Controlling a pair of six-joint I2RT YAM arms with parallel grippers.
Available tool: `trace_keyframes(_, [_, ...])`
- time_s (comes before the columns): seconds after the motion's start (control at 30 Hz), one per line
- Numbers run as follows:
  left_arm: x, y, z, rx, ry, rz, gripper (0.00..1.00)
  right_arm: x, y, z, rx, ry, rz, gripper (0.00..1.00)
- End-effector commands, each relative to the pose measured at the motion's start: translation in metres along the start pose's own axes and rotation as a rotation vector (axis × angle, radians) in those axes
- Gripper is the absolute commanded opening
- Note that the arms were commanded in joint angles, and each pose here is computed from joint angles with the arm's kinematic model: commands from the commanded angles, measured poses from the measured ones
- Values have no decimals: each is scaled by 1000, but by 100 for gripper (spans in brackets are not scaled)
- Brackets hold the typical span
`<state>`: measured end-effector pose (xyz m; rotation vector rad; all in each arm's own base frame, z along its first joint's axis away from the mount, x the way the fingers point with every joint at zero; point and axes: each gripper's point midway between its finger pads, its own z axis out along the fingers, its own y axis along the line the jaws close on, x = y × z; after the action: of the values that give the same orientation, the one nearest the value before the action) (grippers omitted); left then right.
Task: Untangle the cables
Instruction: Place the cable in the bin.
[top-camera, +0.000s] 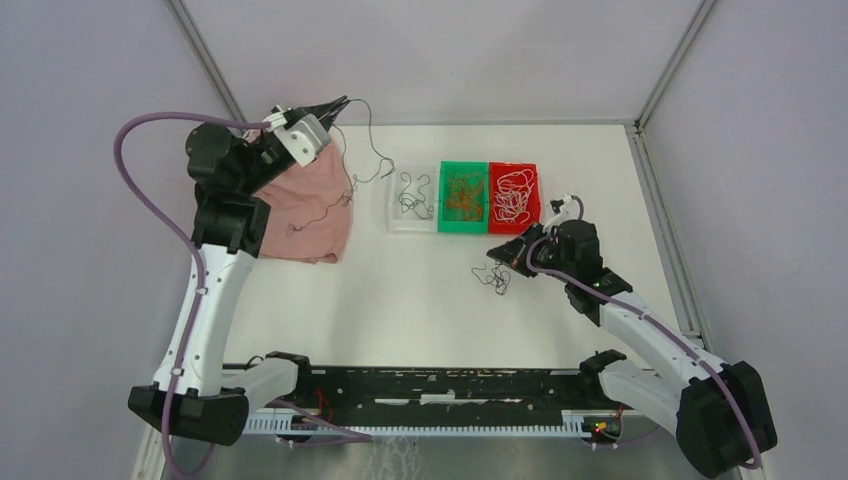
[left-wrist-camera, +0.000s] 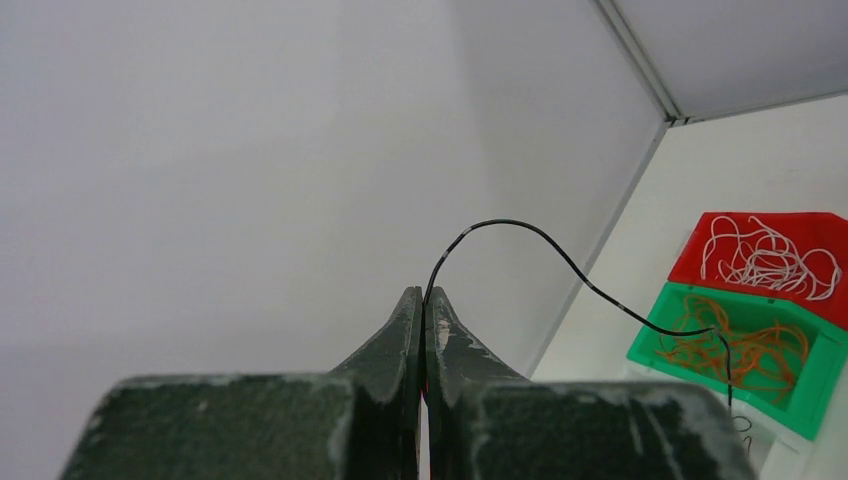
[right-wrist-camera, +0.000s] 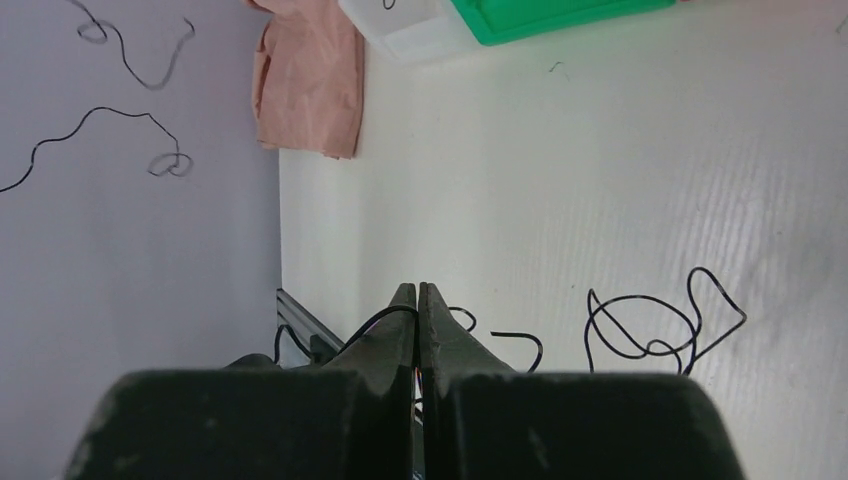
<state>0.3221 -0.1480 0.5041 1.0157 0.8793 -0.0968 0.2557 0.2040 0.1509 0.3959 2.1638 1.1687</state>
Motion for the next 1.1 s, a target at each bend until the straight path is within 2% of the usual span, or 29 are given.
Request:
trace_keyframes(0.0, [-10, 7, 21, -31, -46, -20, 3, -18, 46, -2, -154, -38, -55, 0])
trace_keyframes(0.23, [-3, 19, 52, -53, -63, -26, 3, -20, 50, -1, -152, -29, -73, 0])
trace_keyframes(0.53, [34, 15, 91, -62, -45, -28, 3, -21, 50, -9, -134, -47, -107, 0])
trace_keyframes(1.07, [62, 14, 151, -109, -90, -180, 3, -17, 36, -11, -92, -52, -111, 0])
